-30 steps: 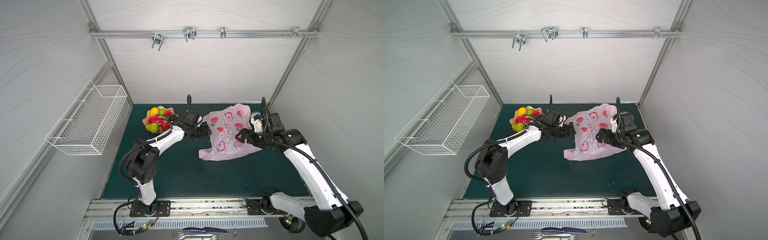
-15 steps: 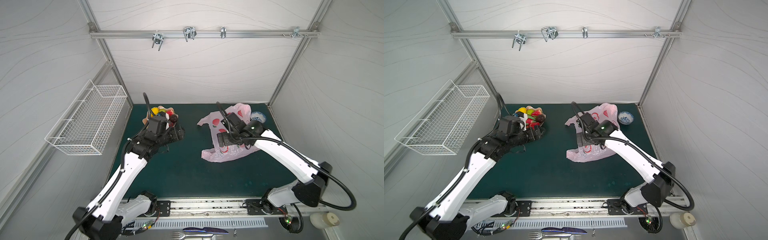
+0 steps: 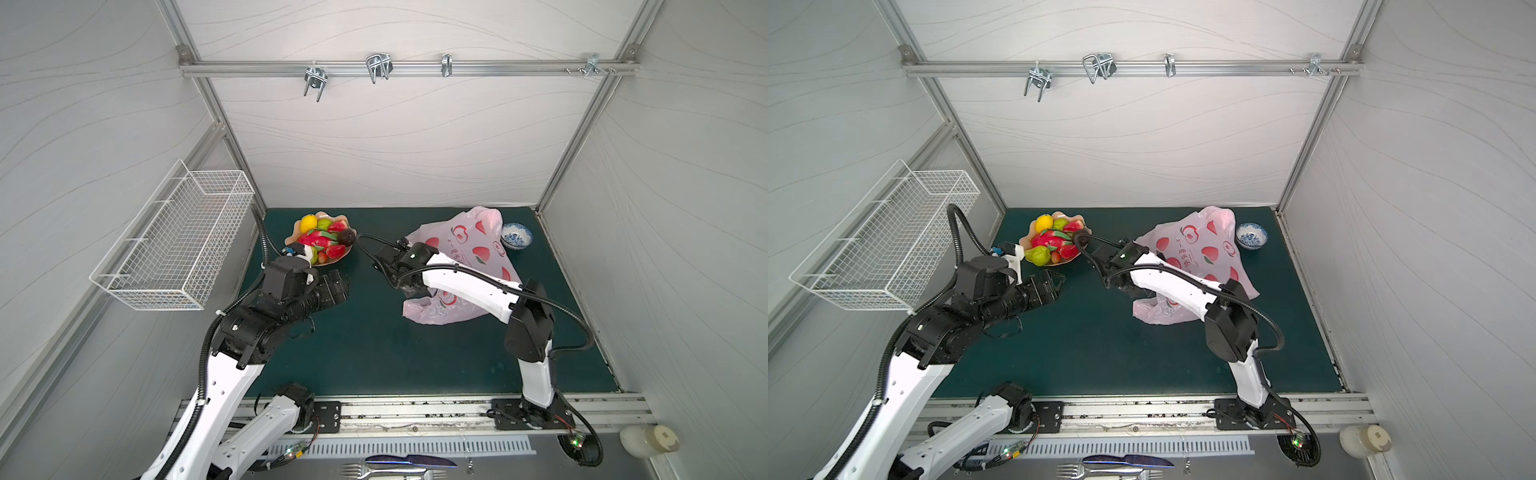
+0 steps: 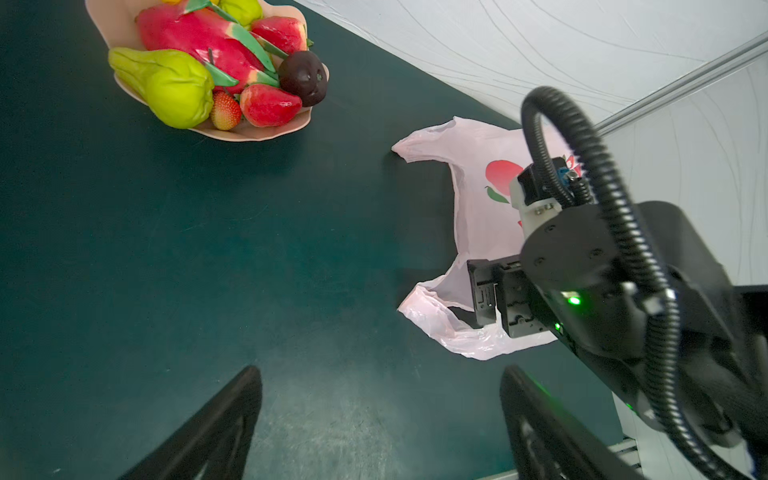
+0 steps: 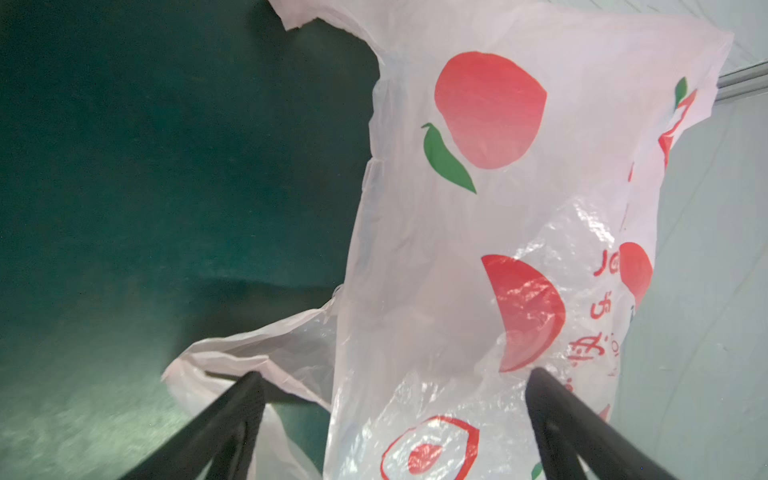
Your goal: Place the fruits into the plastic bag
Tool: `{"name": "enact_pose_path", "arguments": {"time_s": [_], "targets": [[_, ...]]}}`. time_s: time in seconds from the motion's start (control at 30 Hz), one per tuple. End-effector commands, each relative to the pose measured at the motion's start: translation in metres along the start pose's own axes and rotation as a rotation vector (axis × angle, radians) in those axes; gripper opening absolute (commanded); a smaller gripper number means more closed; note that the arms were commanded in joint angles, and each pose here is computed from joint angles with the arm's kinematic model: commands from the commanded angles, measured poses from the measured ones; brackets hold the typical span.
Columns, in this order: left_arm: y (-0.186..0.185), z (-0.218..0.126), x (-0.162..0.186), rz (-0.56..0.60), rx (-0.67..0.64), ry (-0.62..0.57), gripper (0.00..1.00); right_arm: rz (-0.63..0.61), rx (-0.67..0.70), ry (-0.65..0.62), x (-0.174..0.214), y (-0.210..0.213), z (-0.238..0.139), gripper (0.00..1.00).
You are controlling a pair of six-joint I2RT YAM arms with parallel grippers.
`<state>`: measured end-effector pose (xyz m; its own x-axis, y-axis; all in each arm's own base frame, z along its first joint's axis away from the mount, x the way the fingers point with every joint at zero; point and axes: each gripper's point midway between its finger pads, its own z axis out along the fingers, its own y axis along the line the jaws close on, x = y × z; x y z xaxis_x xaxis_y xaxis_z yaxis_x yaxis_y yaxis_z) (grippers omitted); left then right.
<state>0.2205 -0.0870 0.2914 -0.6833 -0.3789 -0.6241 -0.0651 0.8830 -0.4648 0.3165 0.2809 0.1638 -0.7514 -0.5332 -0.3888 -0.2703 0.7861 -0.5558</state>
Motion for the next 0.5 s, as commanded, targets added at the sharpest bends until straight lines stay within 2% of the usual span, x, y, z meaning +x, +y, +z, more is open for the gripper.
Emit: {"name": "enact_pose_path", "arguments": {"time_s": [0.0, 0.27, 0.47], "targets": [[0.001, -0.019, -0.008, -0.001, -0.004, -0.049, 0.91, -0.051, 0.148, 0.002, 0.001, -0.013, 0.008, 0.99], [0.006, -0.024, -0.003, 0.008, -0.013, -0.04, 0.91, -0.09, 0.263, 0.018, 0.008, -0.006, 0.033, 0.99], [0.009, -0.025, -0.001, 0.017, -0.021, -0.04, 0.91, -0.068, 0.369, 0.035, 0.017, -0.023, 0.047, 0.99]]}}
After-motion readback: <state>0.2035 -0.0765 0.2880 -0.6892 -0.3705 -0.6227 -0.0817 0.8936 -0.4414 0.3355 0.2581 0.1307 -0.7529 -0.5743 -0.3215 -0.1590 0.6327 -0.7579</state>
